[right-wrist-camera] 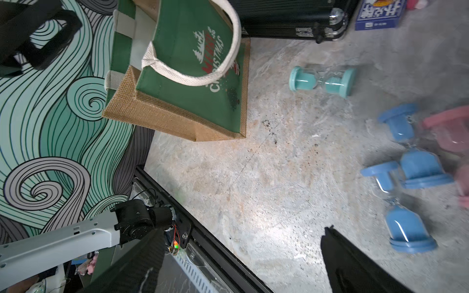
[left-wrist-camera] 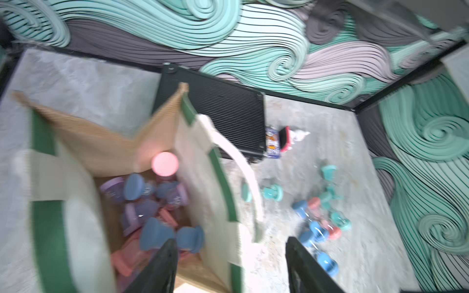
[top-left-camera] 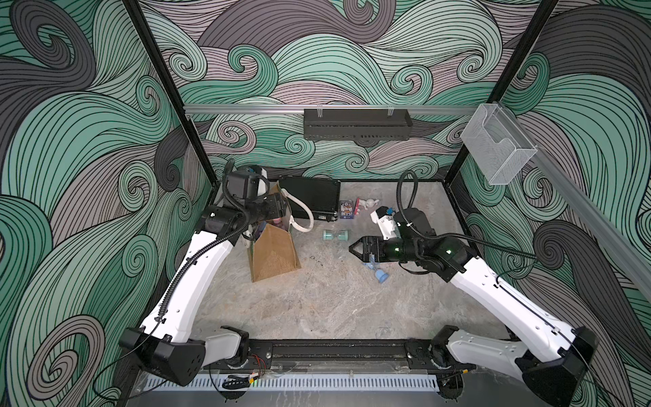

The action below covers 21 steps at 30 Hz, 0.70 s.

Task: Put the hourglass into the canvas bag
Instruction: Place the hourglass in the canvas bag.

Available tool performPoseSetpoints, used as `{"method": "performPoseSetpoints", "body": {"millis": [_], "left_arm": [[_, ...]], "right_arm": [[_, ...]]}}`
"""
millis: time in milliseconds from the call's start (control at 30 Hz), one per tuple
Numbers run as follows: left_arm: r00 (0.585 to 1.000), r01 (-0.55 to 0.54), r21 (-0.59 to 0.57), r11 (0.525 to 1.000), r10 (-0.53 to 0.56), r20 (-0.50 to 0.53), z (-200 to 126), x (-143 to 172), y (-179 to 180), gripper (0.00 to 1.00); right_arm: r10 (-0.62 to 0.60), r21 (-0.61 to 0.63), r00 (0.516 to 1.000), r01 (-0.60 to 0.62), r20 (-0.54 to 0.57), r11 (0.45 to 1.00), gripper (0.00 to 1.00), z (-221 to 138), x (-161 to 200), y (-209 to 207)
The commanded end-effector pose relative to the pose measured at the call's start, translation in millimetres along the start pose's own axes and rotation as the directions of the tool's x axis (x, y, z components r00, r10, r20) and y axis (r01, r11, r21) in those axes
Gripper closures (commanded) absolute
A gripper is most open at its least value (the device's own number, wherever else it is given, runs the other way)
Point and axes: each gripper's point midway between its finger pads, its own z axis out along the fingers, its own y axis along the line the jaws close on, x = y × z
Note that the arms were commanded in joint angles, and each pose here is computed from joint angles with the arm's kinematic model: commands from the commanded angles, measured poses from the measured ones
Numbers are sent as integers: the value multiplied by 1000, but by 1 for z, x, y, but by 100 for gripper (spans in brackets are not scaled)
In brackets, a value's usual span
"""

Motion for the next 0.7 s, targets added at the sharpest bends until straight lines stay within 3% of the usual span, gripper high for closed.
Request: {"method": "performPoseSetpoints", "body": {"millis": [0, 367, 667], "left_arm": [[1000, 10, 68, 998, -11, 7, 4, 16, -29, 33], [991, -19, 186, 982, 44, -129, 43, 90, -110, 33], [967, 145, 180, 973, -101, -233, 93, 147, -155, 33]], "right_arm": [[42, 121, 998, -36, -48, 992, 0, -7, 24, -33], [168, 300, 985, -148, -43, 942, 0, -36, 55, -89], [250, 384, 968, -236, 13, 893, 0, -57, 70, -119]]}}
